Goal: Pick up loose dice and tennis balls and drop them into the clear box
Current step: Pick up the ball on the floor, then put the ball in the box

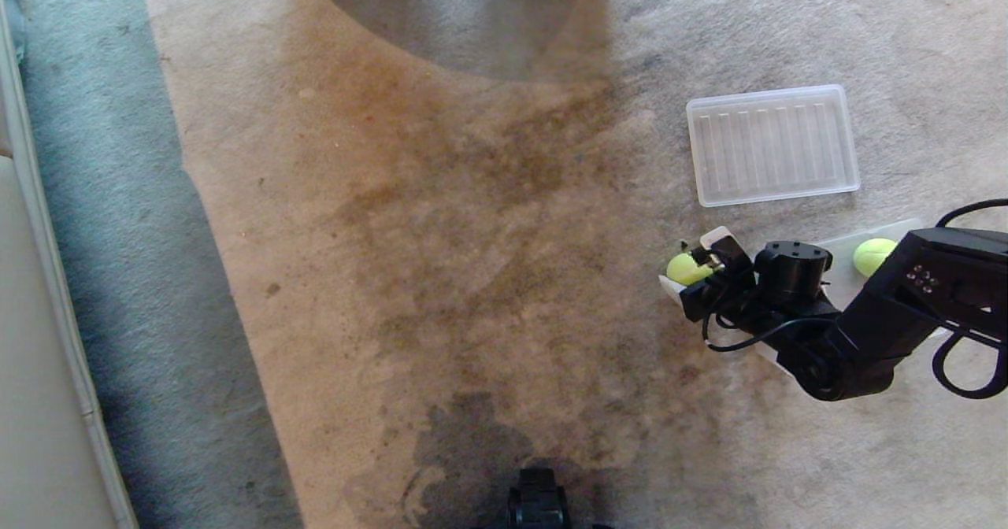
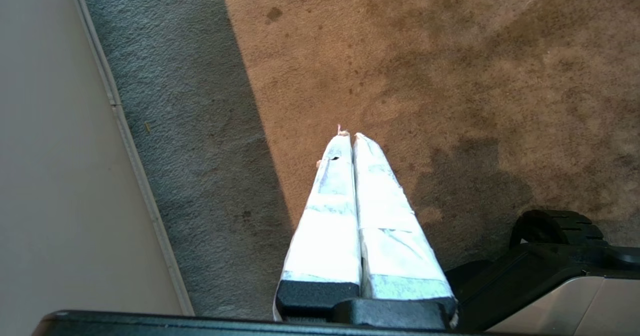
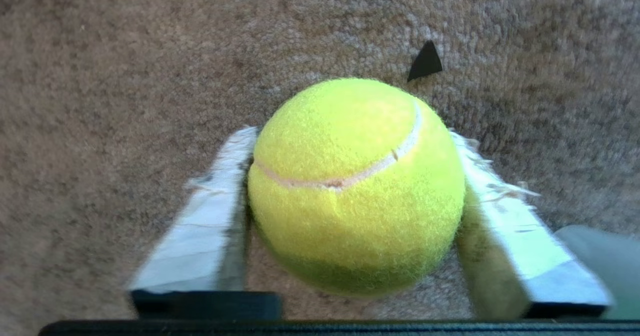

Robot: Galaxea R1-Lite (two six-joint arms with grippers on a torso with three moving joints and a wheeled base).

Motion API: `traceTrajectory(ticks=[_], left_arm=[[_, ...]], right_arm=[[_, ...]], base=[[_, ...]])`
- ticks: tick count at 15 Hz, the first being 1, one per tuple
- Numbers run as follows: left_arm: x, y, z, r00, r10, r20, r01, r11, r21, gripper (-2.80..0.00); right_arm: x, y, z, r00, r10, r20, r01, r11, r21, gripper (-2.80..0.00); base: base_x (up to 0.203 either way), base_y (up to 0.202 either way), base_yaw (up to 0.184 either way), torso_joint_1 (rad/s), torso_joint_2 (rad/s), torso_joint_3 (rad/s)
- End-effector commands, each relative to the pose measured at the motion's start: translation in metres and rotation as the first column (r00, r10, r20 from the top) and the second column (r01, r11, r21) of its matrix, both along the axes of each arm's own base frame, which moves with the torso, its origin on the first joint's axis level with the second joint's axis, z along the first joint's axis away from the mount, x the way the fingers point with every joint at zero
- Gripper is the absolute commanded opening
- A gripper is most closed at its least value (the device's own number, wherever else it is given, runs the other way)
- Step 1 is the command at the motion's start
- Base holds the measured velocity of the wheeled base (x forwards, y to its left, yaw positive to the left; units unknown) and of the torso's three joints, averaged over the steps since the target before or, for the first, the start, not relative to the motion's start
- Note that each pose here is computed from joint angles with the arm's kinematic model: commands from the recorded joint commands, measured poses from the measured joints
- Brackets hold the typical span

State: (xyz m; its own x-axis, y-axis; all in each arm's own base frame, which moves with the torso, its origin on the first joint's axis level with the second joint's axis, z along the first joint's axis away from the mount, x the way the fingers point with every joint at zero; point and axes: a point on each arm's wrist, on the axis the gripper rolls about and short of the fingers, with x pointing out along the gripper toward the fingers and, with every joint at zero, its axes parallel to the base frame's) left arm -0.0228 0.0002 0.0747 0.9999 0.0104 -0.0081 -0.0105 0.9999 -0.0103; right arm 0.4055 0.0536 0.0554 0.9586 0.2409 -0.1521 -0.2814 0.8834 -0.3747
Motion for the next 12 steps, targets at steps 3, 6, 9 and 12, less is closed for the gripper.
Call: traceTrajectory(ticks=[3,6,9,12], left_arm=[[0.0,0.0,0.0,1.0,0.0,0.0,0.0,1.0,0.0,-2.8],[0.0,0.0,0.0,1.0,0.0,0.0,0.0,1.0,0.001,-2.8],[0.0,0.0,0.0,1.0,0.0,-0.001,0.0,1.0,0.0,-2.8],[0.0,0.0,0.0,1.0,0.0,0.0,0.0,1.0,0.001,-2.8]], right_arm=[[0.001,-0.001,0.0,1.0,-0.001,0.025,0.002,1.0,-0.021,-2.8],[-0.012,-0.003,0.023,0.999,-0.004,0.046,0.005,1.0,-0.013,-2.8],[-0.03,-0.008,0.045,0.999,-0.041,0.022,0.041,0.999,-0.017,-2.8],[-0.078,-0.017,0.093,0.993,-0.113,-0.038,0.114,0.993,0.02,-2.8]], base=[[0.0,0.0,0.0,0.0,0.0,0.0],[0.0,0.0,0.0,0.0,0.0,0.0],[0.0,0.0,0.0,0.0,0.0,0.0],[0.0,0.0,0.0,0.0,0.0,0.0]])
